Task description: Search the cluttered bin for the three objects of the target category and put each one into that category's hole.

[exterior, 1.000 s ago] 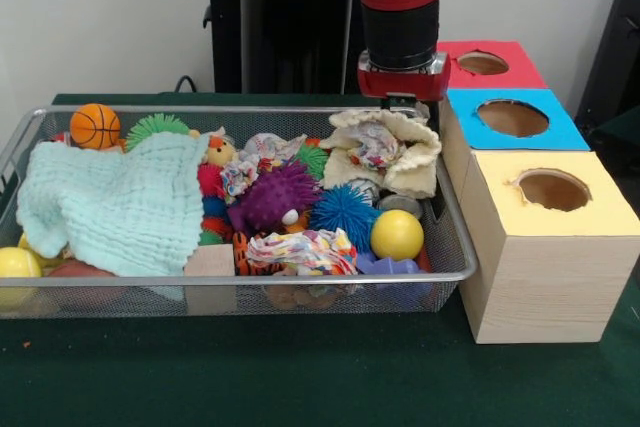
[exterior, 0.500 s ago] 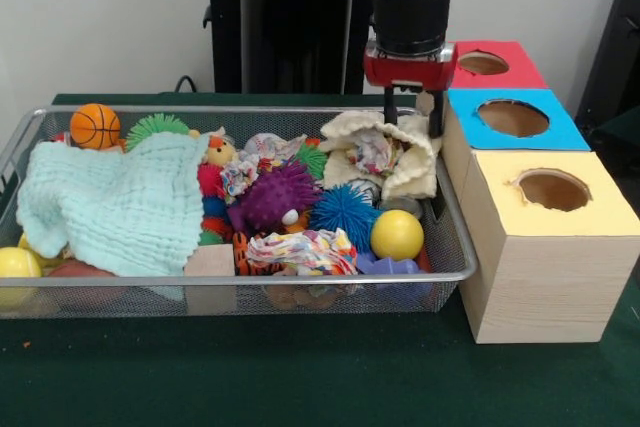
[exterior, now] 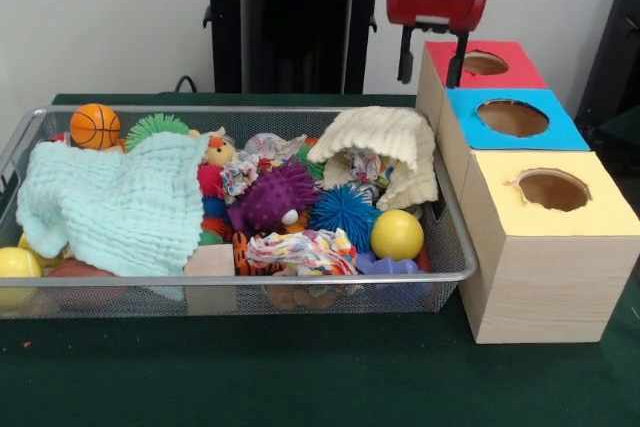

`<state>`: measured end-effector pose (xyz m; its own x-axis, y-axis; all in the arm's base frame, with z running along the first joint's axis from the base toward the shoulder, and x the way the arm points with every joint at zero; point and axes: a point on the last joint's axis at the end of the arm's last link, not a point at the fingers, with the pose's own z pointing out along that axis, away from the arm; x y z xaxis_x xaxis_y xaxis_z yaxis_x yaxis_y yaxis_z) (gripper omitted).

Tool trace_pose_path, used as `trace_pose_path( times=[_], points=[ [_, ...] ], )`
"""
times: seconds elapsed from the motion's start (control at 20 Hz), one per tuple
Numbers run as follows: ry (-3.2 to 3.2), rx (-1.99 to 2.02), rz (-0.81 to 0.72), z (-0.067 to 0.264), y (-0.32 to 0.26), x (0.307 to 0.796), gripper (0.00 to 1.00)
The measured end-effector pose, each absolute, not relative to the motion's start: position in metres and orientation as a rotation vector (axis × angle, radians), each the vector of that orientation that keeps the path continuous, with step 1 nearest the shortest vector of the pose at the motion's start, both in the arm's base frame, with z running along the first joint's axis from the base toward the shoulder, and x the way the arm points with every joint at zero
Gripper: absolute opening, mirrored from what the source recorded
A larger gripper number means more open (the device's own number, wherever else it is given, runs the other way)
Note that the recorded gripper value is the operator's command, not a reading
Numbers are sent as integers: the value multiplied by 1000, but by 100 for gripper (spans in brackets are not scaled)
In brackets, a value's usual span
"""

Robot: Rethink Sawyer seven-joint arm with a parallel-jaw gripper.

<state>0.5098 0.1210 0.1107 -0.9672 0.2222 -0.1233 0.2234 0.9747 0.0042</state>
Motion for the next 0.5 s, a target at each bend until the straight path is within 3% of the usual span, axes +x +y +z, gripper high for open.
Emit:
trace_pose_path(
  times=[0.35, 0.5],
  points=[
    [2955, 272, -163, 143, 123, 515, 100],
    [2884, 229, -292, 149, 114, 522, 100]
  ],
)
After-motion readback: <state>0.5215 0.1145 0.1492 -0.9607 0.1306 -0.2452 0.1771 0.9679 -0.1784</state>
